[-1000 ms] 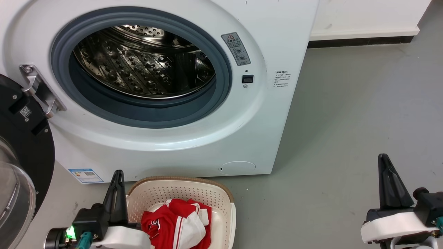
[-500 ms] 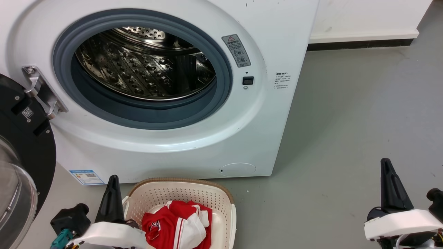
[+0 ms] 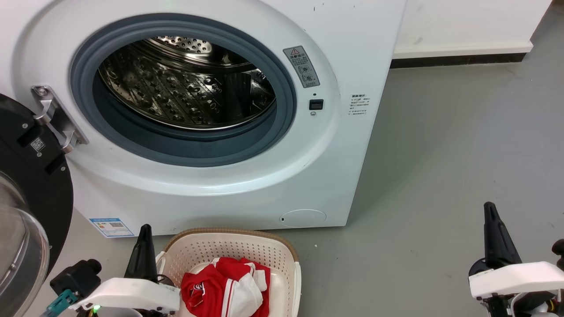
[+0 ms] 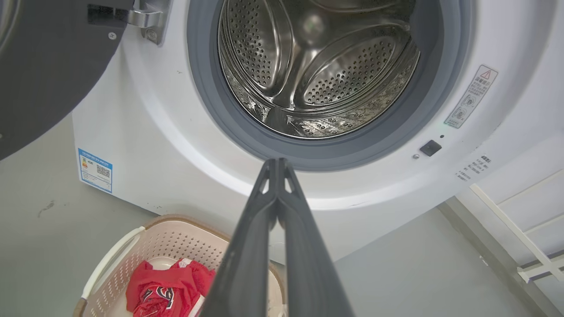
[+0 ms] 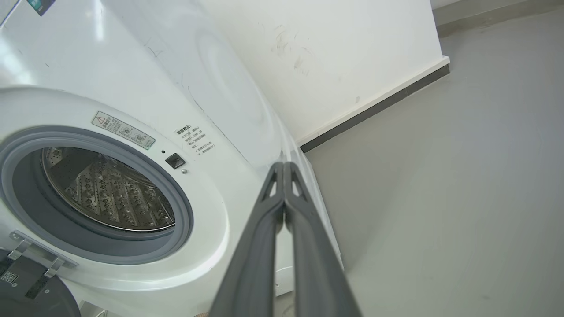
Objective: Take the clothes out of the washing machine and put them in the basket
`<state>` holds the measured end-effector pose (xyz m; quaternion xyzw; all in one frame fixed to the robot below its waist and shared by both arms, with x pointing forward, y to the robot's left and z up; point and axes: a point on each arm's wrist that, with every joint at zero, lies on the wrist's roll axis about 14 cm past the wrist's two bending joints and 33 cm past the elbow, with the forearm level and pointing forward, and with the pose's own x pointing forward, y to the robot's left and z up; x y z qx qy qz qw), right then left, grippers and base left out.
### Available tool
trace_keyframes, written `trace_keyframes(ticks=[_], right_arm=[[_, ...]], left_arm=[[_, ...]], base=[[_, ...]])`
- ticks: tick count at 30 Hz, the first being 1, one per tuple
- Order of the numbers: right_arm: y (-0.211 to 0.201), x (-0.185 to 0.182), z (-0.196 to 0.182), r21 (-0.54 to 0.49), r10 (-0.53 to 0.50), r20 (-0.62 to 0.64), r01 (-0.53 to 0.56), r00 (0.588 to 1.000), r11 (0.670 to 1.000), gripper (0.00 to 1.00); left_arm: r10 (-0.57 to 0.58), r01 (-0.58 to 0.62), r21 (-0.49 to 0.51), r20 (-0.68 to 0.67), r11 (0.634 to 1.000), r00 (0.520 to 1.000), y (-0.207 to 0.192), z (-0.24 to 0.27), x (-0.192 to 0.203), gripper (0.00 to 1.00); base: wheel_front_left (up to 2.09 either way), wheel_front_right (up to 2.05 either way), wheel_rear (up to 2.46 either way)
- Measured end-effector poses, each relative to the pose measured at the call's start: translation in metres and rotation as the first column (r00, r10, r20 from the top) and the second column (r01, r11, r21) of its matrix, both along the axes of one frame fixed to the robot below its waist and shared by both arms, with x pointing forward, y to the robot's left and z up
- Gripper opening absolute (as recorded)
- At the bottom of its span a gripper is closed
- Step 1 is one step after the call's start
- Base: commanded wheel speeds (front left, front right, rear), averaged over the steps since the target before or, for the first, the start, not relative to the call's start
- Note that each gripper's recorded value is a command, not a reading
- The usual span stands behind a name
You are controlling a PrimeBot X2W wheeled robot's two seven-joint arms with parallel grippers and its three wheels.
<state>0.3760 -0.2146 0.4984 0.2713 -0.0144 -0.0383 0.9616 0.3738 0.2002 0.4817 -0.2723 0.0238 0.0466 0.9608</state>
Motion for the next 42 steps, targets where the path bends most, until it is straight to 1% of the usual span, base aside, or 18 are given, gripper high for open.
trace_keyframes(ticks=[8,10,11,15,16,17,20,28,42], right_arm=[[-0.0003,0.0000,-0.0032,0.125,-0.003,-0.010,0.005,1.000,0.992,0.00],[0.0000,0.0002,-0.0037,0.138,-0.001,-0.013,0.003,1.000,0.990,0.00],[-0.0001,0.0002,-0.0044,0.169,-0.003,-0.014,0.005,1.000,0.986,0.00],[0.0005,0.0023,-0.0038,0.224,-0.001,-0.012,0.003,1.000,0.975,0.00],[0.0005,0.0023,-0.0038,0.224,-0.001,-0.012,0.003,1.000,0.975,0.00],[0.0008,0.0024,-0.0043,0.251,0.000,-0.013,0.004,1.000,0.968,0.00],[0.0011,0.0023,-0.0057,0.291,0.001,-0.018,0.004,1.000,0.957,0.00],[0.0020,0.0027,-0.0067,0.374,0.004,-0.019,0.003,1.000,0.927,0.00],[0.0044,0.0054,-0.0058,0.522,0.012,-0.010,-0.005,1.000,0.853,0.00]], left_arm=[[0.009,-0.009,-0.124,-0.002,0.992,1.000,0.0015,0.0004,0.0028,0.00],[0.010,-0.011,-0.138,-0.003,0.990,1.000,0.0017,0.0001,0.0028,0.00],[0.012,-0.013,-0.167,-0.007,0.986,1.000,0.0019,-0.0009,0.0027,0.00],[0.010,-0.012,-0.223,-0.008,0.975,1.000,0.0015,-0.0013,0.0035,0.00],[0.010,-0.012,-0.223,-0.008,0.975,1.000,0.0015,-0.0013,0.0035,0.00],[0.011,-0.011,-0.250,-0.004,0.968,1.000,0.0013,0.0003,0.0051,0.00],[0.011,-0.012,-0.289,-0.007,0.957,1.000,0.0011,-0.0005,0.0051,0.00],[0.011,-0.013,-0.375,-0.008,0.927,1.000,0.0007,-0.0008,0.0056,0.00],[0.009,-0.006,-0.520,0.004,0.854,1.000,-0.0001,0.0019,0.0079,0.00]], base=[[0.00,0.00,0.00],[0.00,0.00,0.00],[0.00,0.00,0.00],[0.00,0.00,0.00],[0.00,0.00,0.00],[0.00,0.00,0.00],[0.00,0.00,0.00],[0.00,0.00,0.00],[0.00,0.00,0.00]])
